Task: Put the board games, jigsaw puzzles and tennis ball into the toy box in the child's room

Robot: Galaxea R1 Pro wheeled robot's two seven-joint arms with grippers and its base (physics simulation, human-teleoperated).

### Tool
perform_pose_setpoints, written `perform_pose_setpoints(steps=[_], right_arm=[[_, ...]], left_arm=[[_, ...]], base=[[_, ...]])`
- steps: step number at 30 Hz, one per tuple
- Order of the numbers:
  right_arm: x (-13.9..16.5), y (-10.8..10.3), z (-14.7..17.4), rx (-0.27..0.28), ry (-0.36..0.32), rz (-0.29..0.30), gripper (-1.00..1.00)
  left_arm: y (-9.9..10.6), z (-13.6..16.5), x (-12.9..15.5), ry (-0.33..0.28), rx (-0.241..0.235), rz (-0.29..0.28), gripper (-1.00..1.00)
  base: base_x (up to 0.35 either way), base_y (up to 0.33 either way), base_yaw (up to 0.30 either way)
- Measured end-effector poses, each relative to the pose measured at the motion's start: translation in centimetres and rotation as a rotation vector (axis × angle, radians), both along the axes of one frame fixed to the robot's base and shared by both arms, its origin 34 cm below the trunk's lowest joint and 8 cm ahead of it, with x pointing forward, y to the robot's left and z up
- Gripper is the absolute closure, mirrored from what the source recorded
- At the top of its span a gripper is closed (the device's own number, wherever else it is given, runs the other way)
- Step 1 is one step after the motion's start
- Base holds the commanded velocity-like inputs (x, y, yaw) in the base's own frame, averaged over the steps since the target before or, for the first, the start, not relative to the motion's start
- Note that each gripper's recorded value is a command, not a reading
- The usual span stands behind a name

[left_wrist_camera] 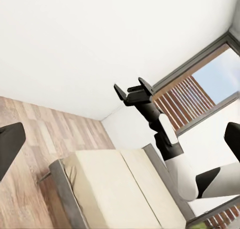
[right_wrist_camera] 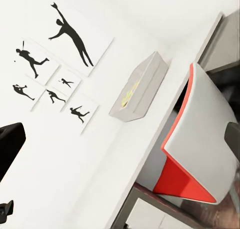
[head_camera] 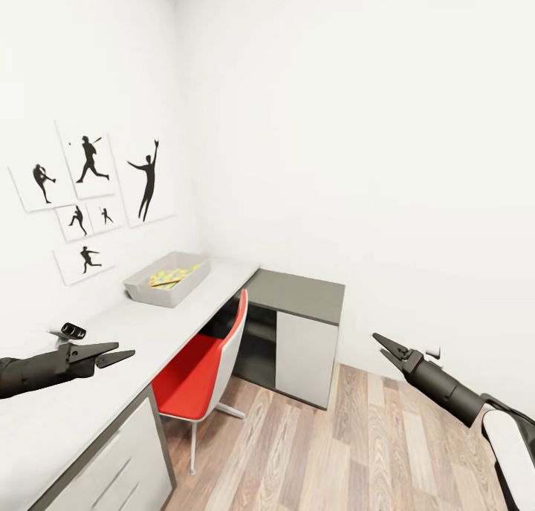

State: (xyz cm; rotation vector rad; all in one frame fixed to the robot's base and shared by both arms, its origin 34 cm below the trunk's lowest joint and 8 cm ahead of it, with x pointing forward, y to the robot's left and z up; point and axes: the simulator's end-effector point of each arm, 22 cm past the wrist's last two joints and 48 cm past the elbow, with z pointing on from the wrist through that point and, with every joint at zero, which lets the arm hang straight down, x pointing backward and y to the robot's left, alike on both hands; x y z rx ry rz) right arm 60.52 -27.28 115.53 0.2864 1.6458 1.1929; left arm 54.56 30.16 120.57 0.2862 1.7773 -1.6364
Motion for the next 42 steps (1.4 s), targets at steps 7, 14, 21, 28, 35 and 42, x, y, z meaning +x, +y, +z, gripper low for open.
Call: perform_pose_setpoints(steps=[7,14,21,28,35,42], right_arm=[[-0.1,-0.5,0.4,-0.010,-0.007,-0.004,-1.00],[-0.1,-1.1,-0.3,0.003,0.012,-0.014,-1.00],[-0.2,-1.6,-0.1,0.006,0.008,-0.026,-1.00],[-0.3,-1.7,0.3,0.005,0.001,-0.028,-1.00],[-0.3,-1.8,-0.2,0.014,0.015,-0.030,-1.00],[-0.2,-1.9,-1.4,0.026,0.045,-0.033,-1.00]], left_arm=[[0.0,0.4,-0.2,-0.009,0.000,0.000,-1.00],[0.0,0.7,-0.4,-0.017,0.000,0.000,-1.00],[-0.1,1.1,-0.5,-0.025,-0.001,0.000,-1.00],[-0.1,1.4,-0.7,-0.033,-0.002,-0.001,-1.00],[-0.1,1.8,-0.9,-0.041,-0.003,-0.001,-1.00],[-0.2,1.8,-1.0,-0.045,-0.004,-0.003,-1.00]], base=[[-0.001,0.000,-0.218],[0.000,0.000,-0.218],[0.000,0.000,-0.218],[0.000,0.000,-0.218],[0.000,0.000,-0.194],[0.000,-0.037,-0.037]])
